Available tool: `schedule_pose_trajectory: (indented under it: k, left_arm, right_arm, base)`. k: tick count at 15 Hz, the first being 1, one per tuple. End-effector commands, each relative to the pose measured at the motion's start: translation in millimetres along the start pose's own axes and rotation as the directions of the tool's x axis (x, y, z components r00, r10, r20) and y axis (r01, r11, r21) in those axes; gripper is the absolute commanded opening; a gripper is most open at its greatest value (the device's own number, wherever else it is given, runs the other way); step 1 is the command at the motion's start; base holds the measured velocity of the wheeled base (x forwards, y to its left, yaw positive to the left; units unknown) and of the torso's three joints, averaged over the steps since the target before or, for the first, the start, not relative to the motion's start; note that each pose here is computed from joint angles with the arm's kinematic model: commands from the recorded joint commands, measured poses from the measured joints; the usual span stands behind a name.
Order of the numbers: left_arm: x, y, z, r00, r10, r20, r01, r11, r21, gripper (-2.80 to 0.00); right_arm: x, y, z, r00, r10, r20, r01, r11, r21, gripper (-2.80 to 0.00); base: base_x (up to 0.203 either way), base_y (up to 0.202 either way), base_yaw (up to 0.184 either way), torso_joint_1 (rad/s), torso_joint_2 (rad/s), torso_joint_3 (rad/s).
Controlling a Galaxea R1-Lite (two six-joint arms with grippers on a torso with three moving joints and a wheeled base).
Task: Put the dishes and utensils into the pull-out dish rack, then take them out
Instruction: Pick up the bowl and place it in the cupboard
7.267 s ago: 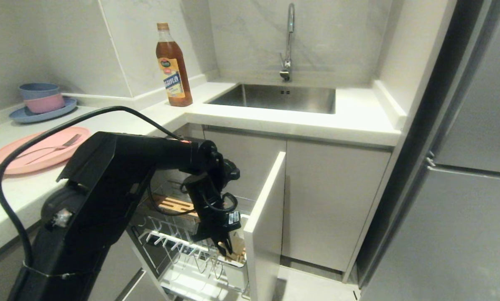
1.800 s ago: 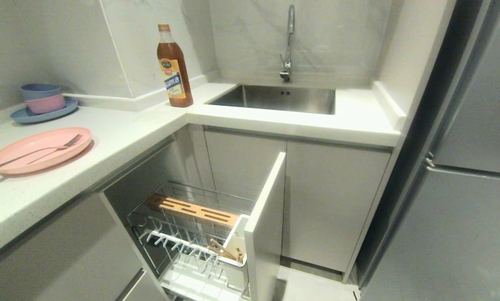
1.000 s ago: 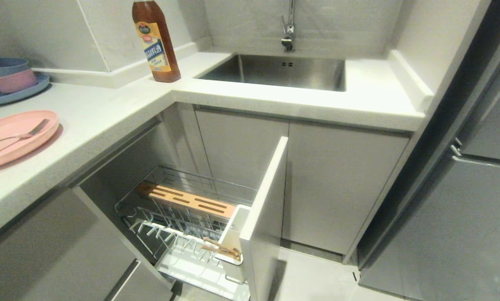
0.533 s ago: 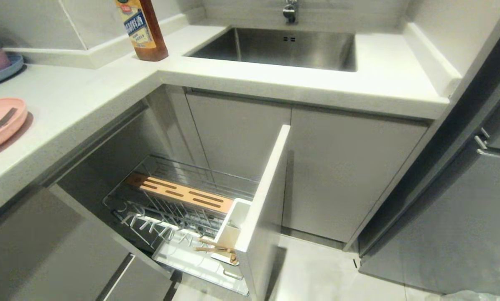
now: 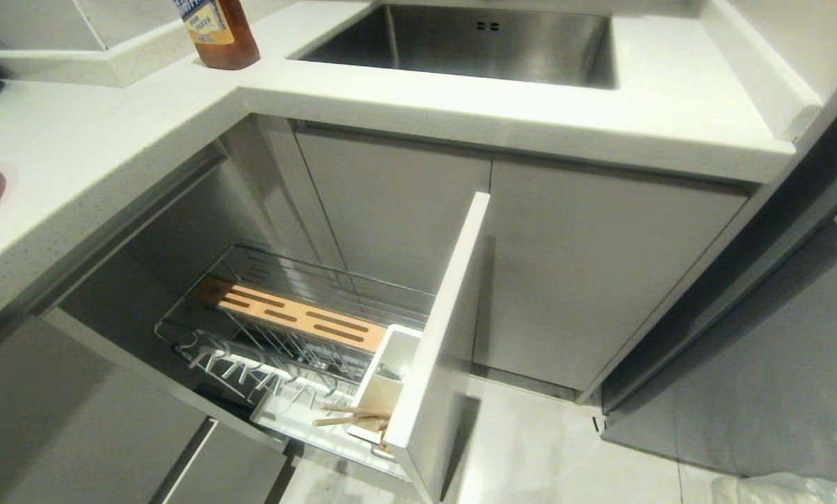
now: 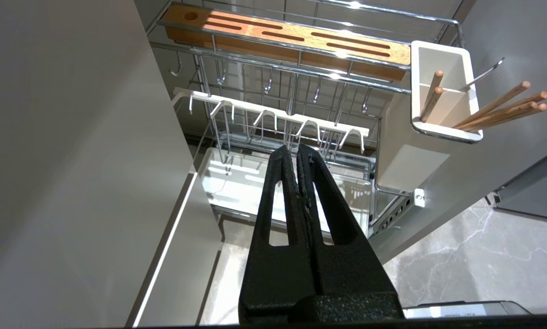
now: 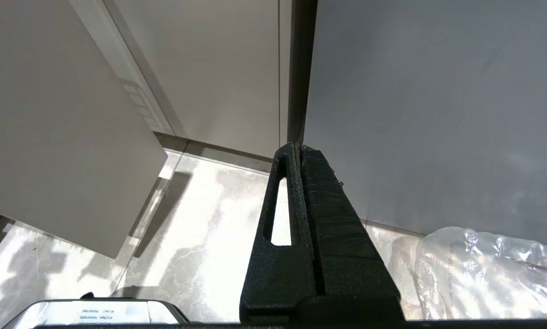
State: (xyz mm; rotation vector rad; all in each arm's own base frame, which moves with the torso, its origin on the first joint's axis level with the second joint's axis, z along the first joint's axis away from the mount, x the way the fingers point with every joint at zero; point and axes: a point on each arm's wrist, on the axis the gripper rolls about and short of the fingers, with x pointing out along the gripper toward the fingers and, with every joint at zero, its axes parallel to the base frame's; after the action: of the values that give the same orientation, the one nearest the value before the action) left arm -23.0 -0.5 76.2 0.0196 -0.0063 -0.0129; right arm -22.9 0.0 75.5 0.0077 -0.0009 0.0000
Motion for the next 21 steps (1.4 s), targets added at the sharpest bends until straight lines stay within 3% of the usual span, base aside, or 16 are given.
schedule_pose_trajectory:
  k: [1, 4, 6, 8, 11, 14, 17, 18, 19, 21]
  left_arm:
    - [0, 0.1, 1, 1.0, 0.004, 0.014, -0.004, 1.0, 0.01, -2.8]
    - [-16, 0.9, 45, 0.985, 0.018, 0.17, -0.024, 0.999, 0.032, -2.8]
    - [-37, 1.6, 95, 0.954, 0.019, 0.298, -0.032, 0.999, 0.038, -2.8]
    - [-52, 2.5, 149, 0.927, 0.031, 0.375, -0.055, 0.997, 0.053, -2.8]
    - [-35, 5.0, 217, 0.926, 0.123, 0.357, -0.168, 0.981, 0.097, -2.8]
    - [-2, 9.1, 283, 0.901, 0.259, 0.348, -0.302, 0.95, 0.075, -2.8]
    - [44, 17.1, 319, 0.857, 0.45, 0.25, -0.465, 0.885, 0.003, -2.8]
    - [55, 20.9, 325, 0.842, 0.512, 0.171, -0.515, 0.857, -0.03, -2.8]
    - [66, 26.1, 325, 0.819, 0.571, 0.061, -0.568, 0.821, -0.059, -2.8]
    - [87, 41.4, 323, 0.732, 0.671, -0.117, -0.681, 0.724, -0.108, -2.8]
  right_arm:
    - [0, 0, 0, 1.0, 0.0, -0.001, 0.0, 1.0, 0.0, -2.8]
    - [0, 0, 0, 1.0, 0.0, -0.001, 0.0, 1.0, 0.0, -2.8]
    - [0, 0, 0, 1.0, 0.0, -0.001, 0.0, 1.0, 0.0, -2.8]
    - [0, 0, 0, 1.0, 0.0, -0.001, 0.0, 1.0, 0.0, -2.8]
    - [0, 0, 0, 1.0, 0.0, -0.001, 0.0, 1.0, 0.0, -2.8]
    - [0, 0, 0, 1.0, 0.0, -0.001, 0.0, 1.0, 0.0, -2.8]
    - [0, 0, 0, 1.0, 0.0, -0.001, 0.0, 1.0, 0.0, -2.8]
    - [0, 0, 0, 1.0, 0.0, -0.001, 0.0, 1.0, 0.0, -2.8]
    - [0, 0, 0, 1.0, 0.0, -0.001, 0.0, 1.0, 0.0, -2.8]
    - [0, 0, 0, 1.0, 0.0, -0.001, 0.0, 1.0, 0.0, -2.8]
  base:
    - [0.0, 0.0, 0.0, 0.0, 0.0, 0.0]
    - [0.0, 0.0, 0.0, 0.0, 0.0, 0.0]
    - [0.0, 0.0, 0.0, 0.0, 0.0, 0.0]
    - [0.0, 0.0, 0.0, 0.0, 0.0, 0.0]
    - [0.0, 0.0, 0.0, 0.0, 0.0, 0.0]
    - [0.0, 0.0, 0.0, 0.0, 0.0, 0.0]
    - [0.0, 0.0, 0.0, 0.0, 0.0, 0.0]
    - [0.0, 0.0, 0.0, 0.0, 0.0, 0.0]
    - [0.0, 0.0, 0.0, 0.0, 0.0, 0.0]
    - [0.0, 0.0, 0.0, 0.0, 0.0, 0.0]
